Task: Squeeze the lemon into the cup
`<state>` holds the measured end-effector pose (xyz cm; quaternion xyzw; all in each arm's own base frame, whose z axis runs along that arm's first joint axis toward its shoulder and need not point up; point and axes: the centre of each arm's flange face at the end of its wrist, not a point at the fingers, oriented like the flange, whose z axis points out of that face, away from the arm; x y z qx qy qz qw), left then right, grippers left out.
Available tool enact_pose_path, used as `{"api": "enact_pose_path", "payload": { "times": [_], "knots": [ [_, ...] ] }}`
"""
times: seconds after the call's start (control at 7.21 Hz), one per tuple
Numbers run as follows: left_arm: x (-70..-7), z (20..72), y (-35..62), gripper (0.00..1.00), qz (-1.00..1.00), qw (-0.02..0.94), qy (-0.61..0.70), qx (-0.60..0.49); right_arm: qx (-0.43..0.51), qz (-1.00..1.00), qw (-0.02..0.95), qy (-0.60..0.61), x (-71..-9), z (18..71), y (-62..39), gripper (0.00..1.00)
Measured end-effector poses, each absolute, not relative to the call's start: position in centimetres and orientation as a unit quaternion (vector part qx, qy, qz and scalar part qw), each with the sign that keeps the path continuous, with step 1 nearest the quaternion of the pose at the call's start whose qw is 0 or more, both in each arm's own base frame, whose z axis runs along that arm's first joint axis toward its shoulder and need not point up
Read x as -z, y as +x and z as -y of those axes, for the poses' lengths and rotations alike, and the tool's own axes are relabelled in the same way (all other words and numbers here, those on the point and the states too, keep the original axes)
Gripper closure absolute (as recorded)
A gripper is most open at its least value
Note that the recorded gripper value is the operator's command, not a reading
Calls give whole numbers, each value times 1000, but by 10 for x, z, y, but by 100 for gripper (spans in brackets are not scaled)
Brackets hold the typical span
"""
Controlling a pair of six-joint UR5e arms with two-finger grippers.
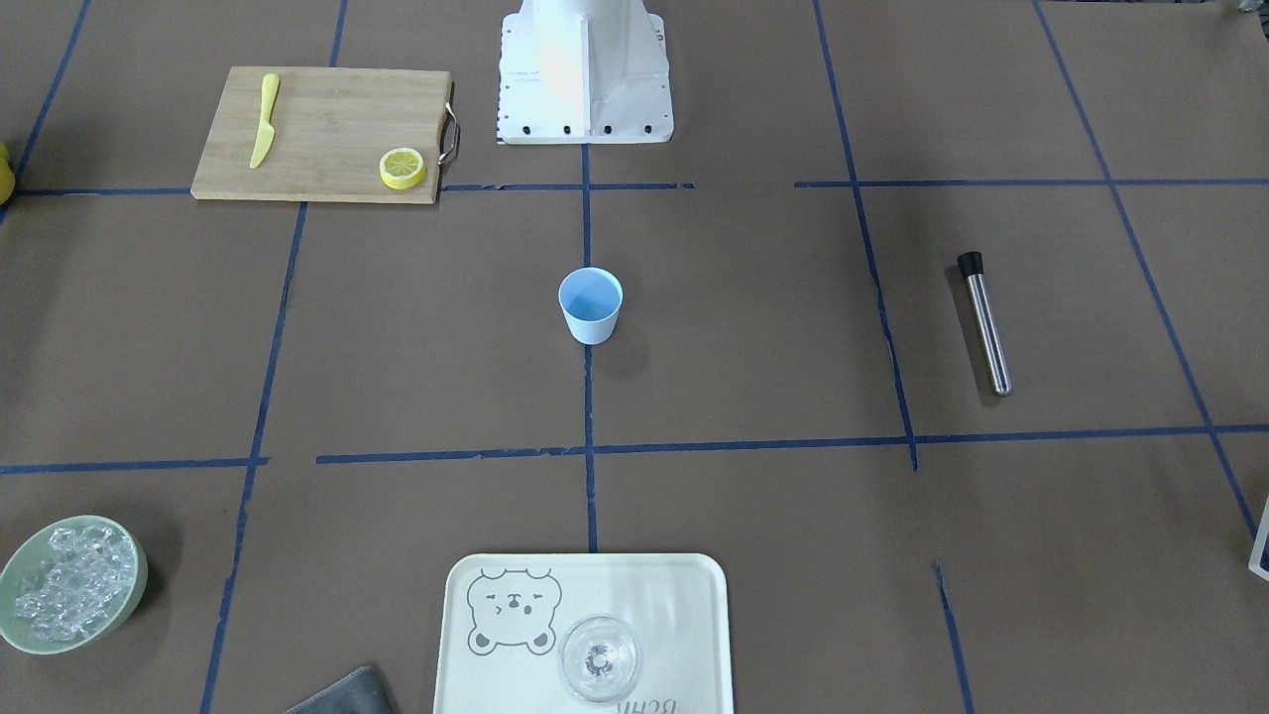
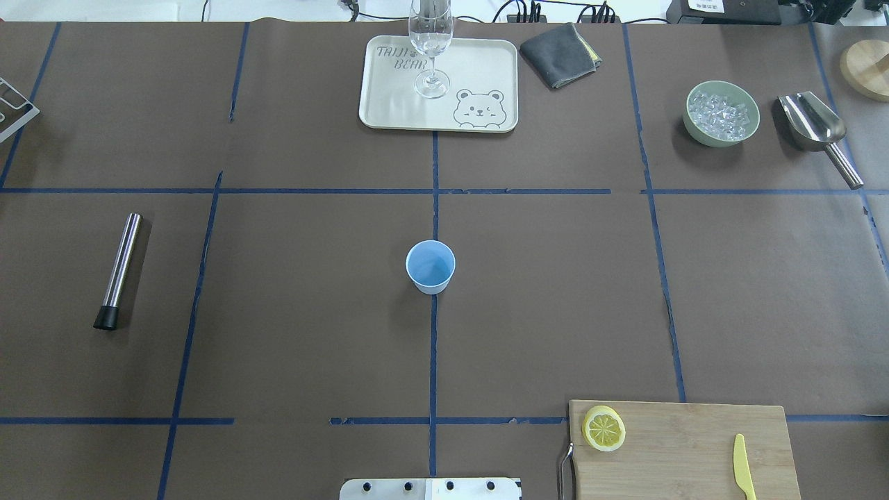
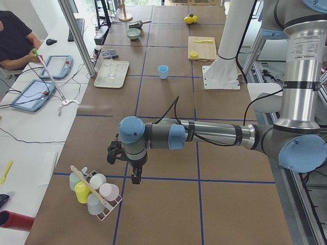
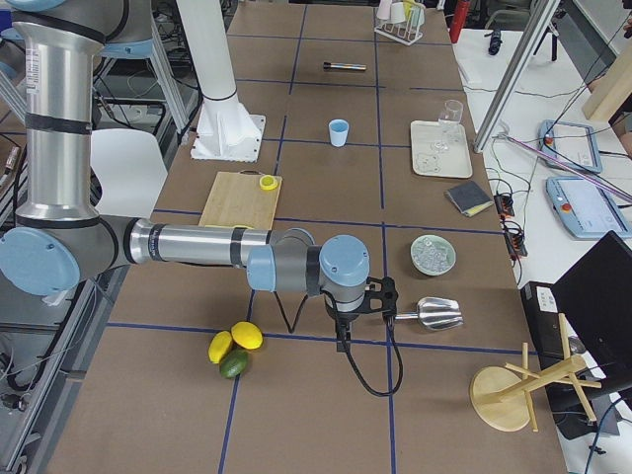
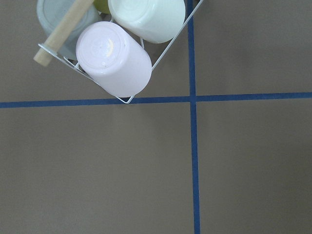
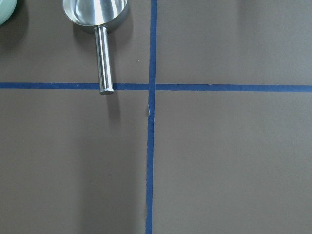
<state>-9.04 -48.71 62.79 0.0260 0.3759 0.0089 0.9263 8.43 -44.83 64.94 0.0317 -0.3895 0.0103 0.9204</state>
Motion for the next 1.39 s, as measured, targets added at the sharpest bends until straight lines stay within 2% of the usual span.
{"api": "enact_pose_path", "payload": {
  "times": [0.28,0.97,1.39],
  "knots": [
    [-626,488,-90,0,-376,926,27,-9,-8,392,919,38,-644,451,84,0],
    [-608,489,-90,0,-384,922,44,-16,29,422,903,80,-579,482,63,0],
    [-591,495,-84,0,-383,921,69,-31,-11,439,896,64,-496,474,-4,0]
  ]
}}
